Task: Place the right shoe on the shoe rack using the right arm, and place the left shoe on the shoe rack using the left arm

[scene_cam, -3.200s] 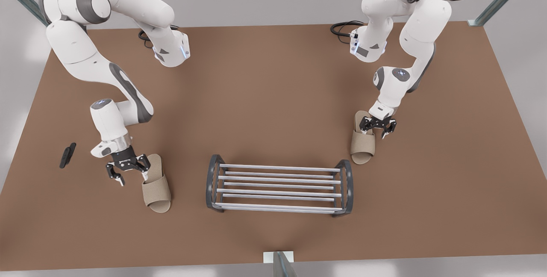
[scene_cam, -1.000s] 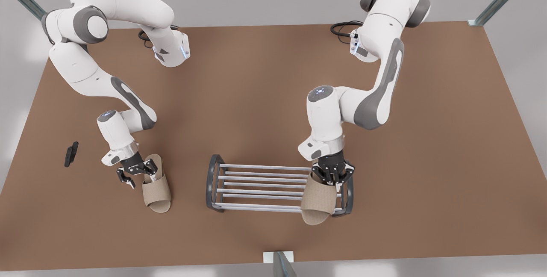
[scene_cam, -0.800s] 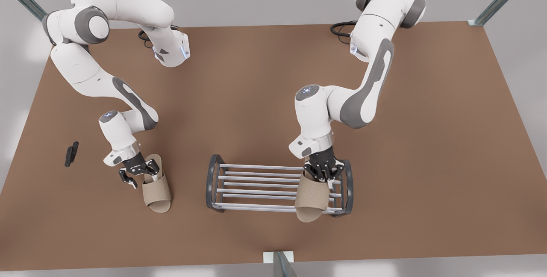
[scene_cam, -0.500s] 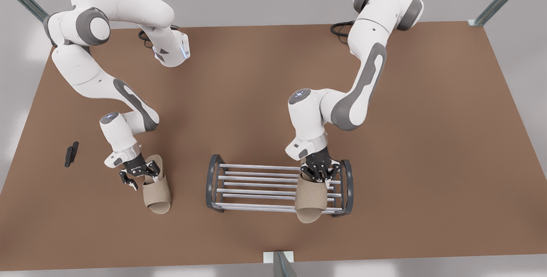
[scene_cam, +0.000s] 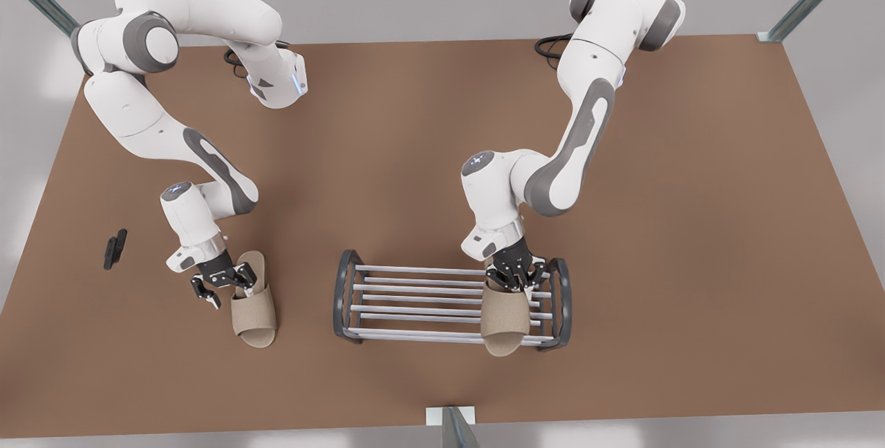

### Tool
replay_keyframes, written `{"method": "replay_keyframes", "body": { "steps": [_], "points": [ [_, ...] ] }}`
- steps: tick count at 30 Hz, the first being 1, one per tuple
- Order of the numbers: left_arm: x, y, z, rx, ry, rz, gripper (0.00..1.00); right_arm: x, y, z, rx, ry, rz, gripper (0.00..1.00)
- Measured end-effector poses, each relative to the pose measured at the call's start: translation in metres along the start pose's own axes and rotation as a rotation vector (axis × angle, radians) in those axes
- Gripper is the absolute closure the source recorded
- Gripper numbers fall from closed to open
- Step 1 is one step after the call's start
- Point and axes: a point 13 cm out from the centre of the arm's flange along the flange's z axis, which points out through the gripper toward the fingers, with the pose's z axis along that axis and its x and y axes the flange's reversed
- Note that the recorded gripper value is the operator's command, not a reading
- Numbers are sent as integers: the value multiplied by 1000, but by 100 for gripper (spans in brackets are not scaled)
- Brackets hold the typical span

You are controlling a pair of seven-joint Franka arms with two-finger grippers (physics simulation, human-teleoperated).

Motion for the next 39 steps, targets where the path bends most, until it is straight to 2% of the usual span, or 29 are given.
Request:
{"method": "replay_keyframes", "body": {
  "steps": [1, 10, 15, 16, 17, 19, 22, 24, 25, 28, 29, 32, 37, 39],
  "points": [
    [1, -2, -1, 2, 0, -4, 0, -1, -1, -1, 2, -1, 4, 0],
    [5, 2, -22, 11, 3, -38, 0, -8, 4, -2, -6, -13, 46, 0],
    [-9, -14, -127, 150, 33, -135, 0, -8, 5, -2, -4, -13, 59, 0],
    [-21, 6, -150, 174, 62, -194, 0, -8, 4, -2, -4, -13, 61, 8],
    [-37, 47, -162, 184, 106, -276, 0, -8, 5, -2, -4, -13, 61, 10],
    [-51, 165, -138, 156, 252, -451, 0, -7, 7, 0, -8, -12, 61, 10],
    [-19, 284, -87, 101, 452, -548, 0, -5, 8, 2, -10, -8, 63, 11],
    [1, 303, -81, 105, 536, -514, 0, -3, 9, 2, -11, -6, 63, 13],
    [8, 301, -82, 115, 564, -481, 0, -3, 10, 3, -13, -6, 63, 16],
    [25, 295, -86, 141, 625, -384, 0, -2, 13, 4, -16, -3, 63, 48],
    [29, 295, -86, 149, 639, -356, 0, -1, 13, 4, -16, -2, 64, 54],
    [38, 294, -87, 168, 667, -281, 0, -1, 13, 4, -16, -1, 67, 60],
    [47, 293, -89, 197, 687, -179, 0, 0, 7, 4, -11, -2, 75, 77],
    [49, 291, -90, 208, 691, -143, 0, 0, 6, 2, -10, -4, 78, 79]
  ]
}}
